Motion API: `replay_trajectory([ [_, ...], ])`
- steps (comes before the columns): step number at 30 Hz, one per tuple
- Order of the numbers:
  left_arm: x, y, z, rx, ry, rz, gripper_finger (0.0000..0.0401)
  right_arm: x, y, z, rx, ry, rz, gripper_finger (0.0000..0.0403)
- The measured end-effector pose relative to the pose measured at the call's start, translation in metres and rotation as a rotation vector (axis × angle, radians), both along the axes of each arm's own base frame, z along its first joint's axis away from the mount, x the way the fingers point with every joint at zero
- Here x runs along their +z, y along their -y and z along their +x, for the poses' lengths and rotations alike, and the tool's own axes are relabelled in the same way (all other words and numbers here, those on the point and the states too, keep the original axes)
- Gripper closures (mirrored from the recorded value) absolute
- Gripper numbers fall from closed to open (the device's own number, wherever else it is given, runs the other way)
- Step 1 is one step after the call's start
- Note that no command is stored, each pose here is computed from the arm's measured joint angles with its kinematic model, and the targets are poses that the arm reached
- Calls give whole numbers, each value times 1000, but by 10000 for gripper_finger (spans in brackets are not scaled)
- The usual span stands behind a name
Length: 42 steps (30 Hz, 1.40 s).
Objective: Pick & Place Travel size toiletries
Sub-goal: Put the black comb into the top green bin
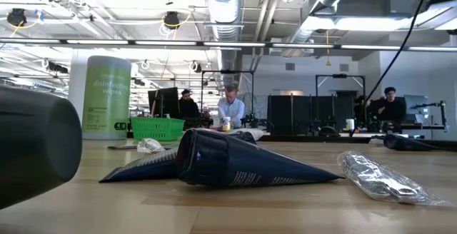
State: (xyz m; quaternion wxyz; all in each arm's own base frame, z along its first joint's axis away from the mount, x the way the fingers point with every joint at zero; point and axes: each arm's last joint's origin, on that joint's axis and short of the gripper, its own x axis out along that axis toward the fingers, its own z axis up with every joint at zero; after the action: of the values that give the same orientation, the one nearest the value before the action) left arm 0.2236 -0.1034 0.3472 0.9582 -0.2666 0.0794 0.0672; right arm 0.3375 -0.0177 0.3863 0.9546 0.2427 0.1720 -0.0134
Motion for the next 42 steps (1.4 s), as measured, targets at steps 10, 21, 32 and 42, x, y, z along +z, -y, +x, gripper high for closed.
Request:
replay_trajectory([
  [10,2,-8,4,40,19,-6,401,26,13,-6,-10,58,-57,403],
  [21,4,-3,19,39,116,-32,401,22,-15,-5,19,23,-135,403],
  [32,-11,10,50,-75,167,-80,401,24,-40,-5,4,41,-166,403],
  [42,1,11,49,-74,287,-35,401,4,-63,-2,6,37,-89,403],
])
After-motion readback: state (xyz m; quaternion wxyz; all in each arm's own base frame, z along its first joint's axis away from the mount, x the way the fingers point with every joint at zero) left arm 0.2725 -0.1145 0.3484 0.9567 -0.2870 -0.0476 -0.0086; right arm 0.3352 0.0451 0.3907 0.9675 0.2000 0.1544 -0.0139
